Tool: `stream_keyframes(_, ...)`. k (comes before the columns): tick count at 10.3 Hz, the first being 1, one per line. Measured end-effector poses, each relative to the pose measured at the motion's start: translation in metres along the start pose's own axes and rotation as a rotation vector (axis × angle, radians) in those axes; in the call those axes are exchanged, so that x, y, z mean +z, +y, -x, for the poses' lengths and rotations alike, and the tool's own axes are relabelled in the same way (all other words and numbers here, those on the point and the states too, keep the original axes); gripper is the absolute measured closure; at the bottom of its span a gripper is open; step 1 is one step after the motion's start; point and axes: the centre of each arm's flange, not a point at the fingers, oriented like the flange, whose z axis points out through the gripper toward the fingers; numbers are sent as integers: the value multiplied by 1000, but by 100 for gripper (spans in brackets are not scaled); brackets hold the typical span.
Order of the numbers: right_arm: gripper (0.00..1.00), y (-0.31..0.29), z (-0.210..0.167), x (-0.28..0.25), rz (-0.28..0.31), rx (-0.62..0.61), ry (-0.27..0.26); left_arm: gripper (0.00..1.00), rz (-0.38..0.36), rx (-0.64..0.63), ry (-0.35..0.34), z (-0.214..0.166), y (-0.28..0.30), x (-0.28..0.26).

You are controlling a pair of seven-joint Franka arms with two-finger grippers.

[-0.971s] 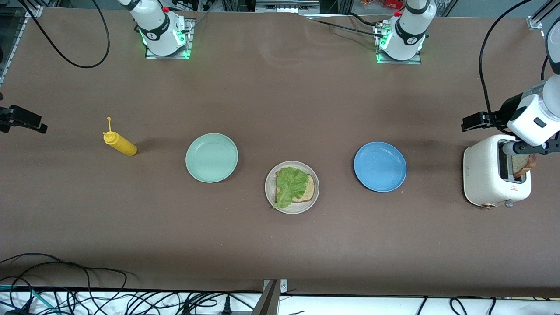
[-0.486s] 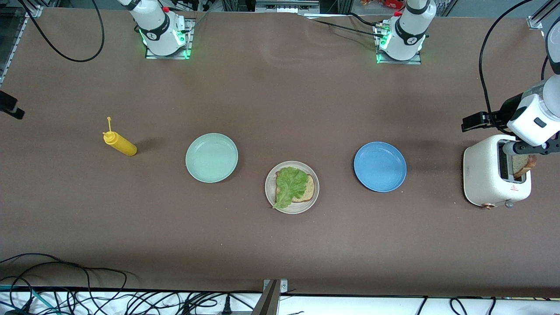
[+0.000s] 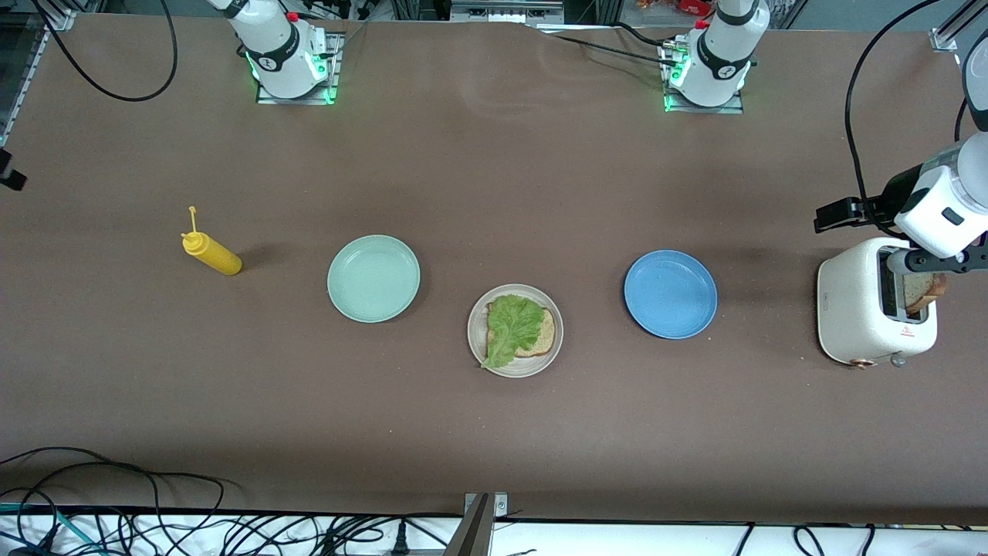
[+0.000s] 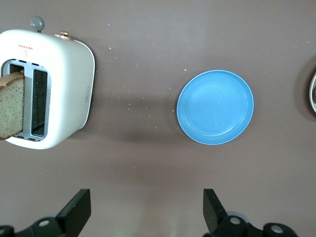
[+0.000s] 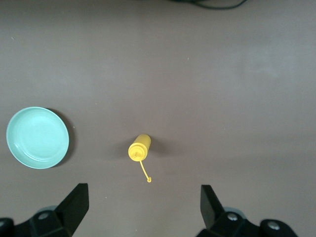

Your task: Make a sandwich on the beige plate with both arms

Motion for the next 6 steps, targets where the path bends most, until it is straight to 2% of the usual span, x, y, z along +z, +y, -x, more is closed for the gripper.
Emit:
stream_keyframes(3,0,-6,-18,36,10,-11,-54,0,0,0,-1,0,0,1)
stream_keyframes(6,0,-7,-20,42,11,-13,-65,0,0,0,-1,-1,0,1)
